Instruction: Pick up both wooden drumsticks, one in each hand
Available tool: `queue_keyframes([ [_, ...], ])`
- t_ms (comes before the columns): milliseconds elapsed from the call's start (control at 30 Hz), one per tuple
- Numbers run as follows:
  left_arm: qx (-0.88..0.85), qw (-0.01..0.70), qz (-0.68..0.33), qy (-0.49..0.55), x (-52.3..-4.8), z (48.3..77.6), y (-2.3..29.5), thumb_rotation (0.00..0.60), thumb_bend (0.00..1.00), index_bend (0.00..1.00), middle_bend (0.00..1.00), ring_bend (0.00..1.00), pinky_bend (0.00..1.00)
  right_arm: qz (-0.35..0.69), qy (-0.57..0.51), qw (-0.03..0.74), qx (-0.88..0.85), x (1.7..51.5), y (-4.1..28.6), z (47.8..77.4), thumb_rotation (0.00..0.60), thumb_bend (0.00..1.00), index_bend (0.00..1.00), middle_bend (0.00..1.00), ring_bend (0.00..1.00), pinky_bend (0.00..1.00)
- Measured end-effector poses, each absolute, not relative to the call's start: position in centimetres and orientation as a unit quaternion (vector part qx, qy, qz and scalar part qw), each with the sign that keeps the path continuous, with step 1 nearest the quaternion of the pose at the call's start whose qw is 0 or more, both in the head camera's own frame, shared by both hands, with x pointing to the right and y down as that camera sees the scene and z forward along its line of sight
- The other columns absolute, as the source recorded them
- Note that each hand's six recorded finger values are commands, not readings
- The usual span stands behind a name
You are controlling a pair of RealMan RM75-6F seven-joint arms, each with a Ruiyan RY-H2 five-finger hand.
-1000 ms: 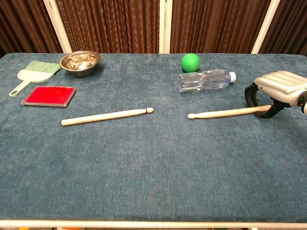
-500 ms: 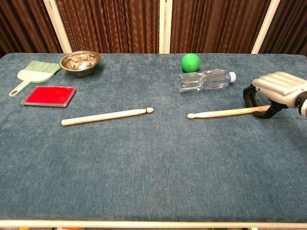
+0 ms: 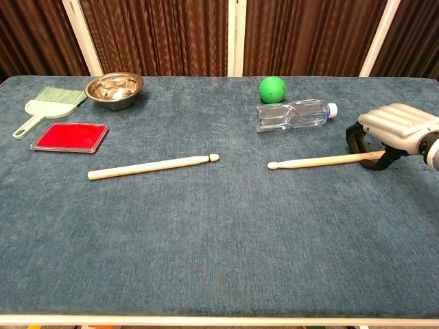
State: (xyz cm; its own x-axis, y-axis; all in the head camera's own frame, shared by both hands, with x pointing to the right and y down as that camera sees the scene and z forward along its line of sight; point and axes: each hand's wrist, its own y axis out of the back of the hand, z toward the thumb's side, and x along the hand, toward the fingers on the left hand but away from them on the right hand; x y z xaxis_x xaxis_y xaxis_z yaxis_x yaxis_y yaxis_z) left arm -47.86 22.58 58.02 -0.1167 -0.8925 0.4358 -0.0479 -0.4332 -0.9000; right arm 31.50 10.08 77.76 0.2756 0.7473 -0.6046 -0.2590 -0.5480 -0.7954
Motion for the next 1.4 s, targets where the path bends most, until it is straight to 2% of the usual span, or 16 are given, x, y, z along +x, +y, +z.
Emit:
queue_keyframes([
  [167, -0.583, 0.345, -0.616, 0.403, -47.3, 58.3, 21.7, 0.600, 0.04, 0.16, 0.10, 0.02, 0.04, 0.566, -0.191, 0.443, -0.669, 31.7, 9.8, 77.1, 0.600, 0.65, 0.70, 0.64, 0.37, 0.34],
  [267, -0.597, 0.351, -0.606, 0.392, -46.5, 58.6, 20.4, 0.600, 0.04, 0.18, 0.12, 0.03, 0.09, 0.556, -0.199, 0.448, -0.671, 31.9, 9.5, 76.0, 0.600, 0.71, 0.71, 0.64, 0.38, 0.34],
  [367, -0.611, 0.359, -0.593, 0.383, -45.3, 58.9, 18.7, 0.600, 0.06, 0.26, 0.19, 0.10, 0.21, 0.542, -0.215, 0.449, -0.677, 32.0, 9.2, 74.6, 0.600, 0.75, 0.71, 0.65, 0.38, 0.34],
  [433, -0.619, 0.366, -0.584, 0.378, -44.4, 59.1, 17.5, 0.600, 0.08, 0.28, 0.21, 0.16, 0.31, 0.531, -0.230, 0.448, -0.681, 32.2, 9.0, 73.2, 0.600, 0.77, 0.72, 0.65, 0.38, 0.34],
  [600, -0.645, 0.380, -0.553, 0.365, -40.7, 59.8, 14.4, 0.600, 0.15, 0.36, 0.33, 0.40, 0.62, 0.502, -0.275, 0.451, -0.685, 32.7, 7.8, 68.9, 0.600, 0.77, 0.72, 0.65, 0.39, 0.34],
  [700, -0.668, 0.372, -0.538, 0.356, -38.3, 60.7, 13.5, 0.600, 0.17, 0.40, 0.40, 0.49, 0.71, 0.480, -0.310, 0.455, -0.683, 33.1, 6.9, 65.7, 0.600, 0.77, 0.73, 0.65, 0.39, 0.34],
  [833, -0.698, 0.347, -0.526, 0.341, -35.1, 62.5, 13.0, 0.600, 0.20, 0.42, 0.45, 0.54, 0.76, 0.452, -0.357, 0.460, -0.676, 34.0, 6.0, 61.6, 0.600, 0.77, 0.73, 0.65, 0.39, 0.34],
  [933, -0.717, 0.329, -0.518, 0.331, -32.5, 64.3, 12.9, 0.600, 0.23, 0.43, 0.46, 0.57, 0.79, 0.441, -0.379, 0.455, -0.674, 34.6, 6.0, 60.0, 0.600, 0.78, 0.73, 0.65, 0.39, 0.34],
  [1100, -0.727, 0.314, -0.531, 0.301, -29.2, 67.4, 12.4, 0.600, 0.26, 0.43, 0.48, 0.62, 0.81, 0.440, -0.391, 0.449, -0.672, 35.4, 6.4, 59.3, 0.600, 0.78, 0.73, 0.65, 0.39, 0.34],
  [1400, -0.722, 0.282, -0.579, 0.252, -25.8, 73.1, 12.6, 0.600, 0.27, 0.43, 0.49, 0.66, 0.82, 0.454, -0.385, 0.442, -0.671, 36.1, 7.2, 60.0, 0.600, 0.78, 0.73, 0.65, 0.39, 0.34],
])
